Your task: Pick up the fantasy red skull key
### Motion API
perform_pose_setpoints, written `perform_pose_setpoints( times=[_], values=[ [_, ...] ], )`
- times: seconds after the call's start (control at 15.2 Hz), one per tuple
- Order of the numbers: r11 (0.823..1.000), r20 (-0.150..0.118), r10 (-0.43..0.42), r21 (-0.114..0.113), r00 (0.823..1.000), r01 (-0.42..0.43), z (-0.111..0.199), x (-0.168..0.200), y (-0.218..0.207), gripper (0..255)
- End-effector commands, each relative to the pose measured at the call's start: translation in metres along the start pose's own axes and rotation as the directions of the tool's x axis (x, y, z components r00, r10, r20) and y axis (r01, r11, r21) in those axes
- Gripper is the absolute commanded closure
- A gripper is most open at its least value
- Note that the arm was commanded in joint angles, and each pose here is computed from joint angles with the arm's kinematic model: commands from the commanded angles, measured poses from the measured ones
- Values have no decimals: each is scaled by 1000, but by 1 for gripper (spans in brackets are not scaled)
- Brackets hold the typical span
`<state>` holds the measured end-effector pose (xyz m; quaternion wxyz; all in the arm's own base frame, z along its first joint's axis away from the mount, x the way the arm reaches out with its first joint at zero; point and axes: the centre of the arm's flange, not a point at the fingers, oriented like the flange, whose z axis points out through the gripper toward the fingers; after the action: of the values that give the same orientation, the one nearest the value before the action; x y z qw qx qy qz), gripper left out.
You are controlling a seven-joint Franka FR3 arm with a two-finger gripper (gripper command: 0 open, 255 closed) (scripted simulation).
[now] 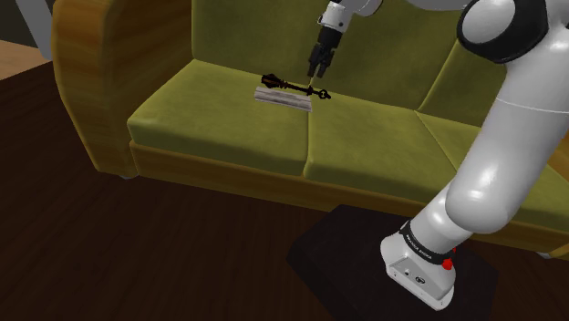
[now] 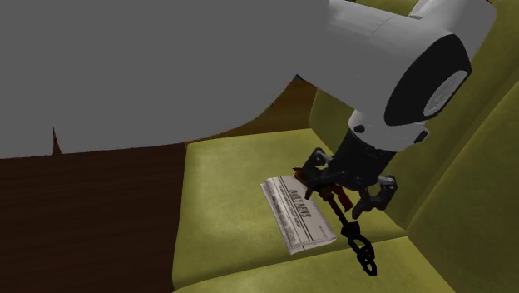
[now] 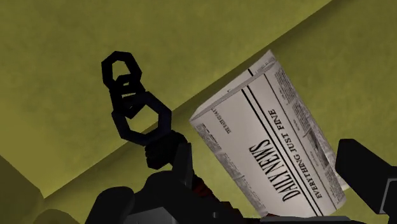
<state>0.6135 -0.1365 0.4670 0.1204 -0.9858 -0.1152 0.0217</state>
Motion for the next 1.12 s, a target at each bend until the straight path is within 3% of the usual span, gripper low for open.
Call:
perform_pose_setpoints(
  times=[0.0, 0.33, 0.92, 0.99, 1.06],
  values=[
    [1000, 18, -24, 11, 1000, 24, 10, 24, 17, 0],
    [997, 53, -72, 33, 996, 70, 35, 75, 46, 0],
    [997, 53, -72, 33, 996, 70, 74, 76, 56, 0],
    [997, 53, -72, 33, 996, 70, 75, 75, 54, 255],
    [997, 53, -72, 33, 996, 70, 75, 75, 55, 255]
  ],
)
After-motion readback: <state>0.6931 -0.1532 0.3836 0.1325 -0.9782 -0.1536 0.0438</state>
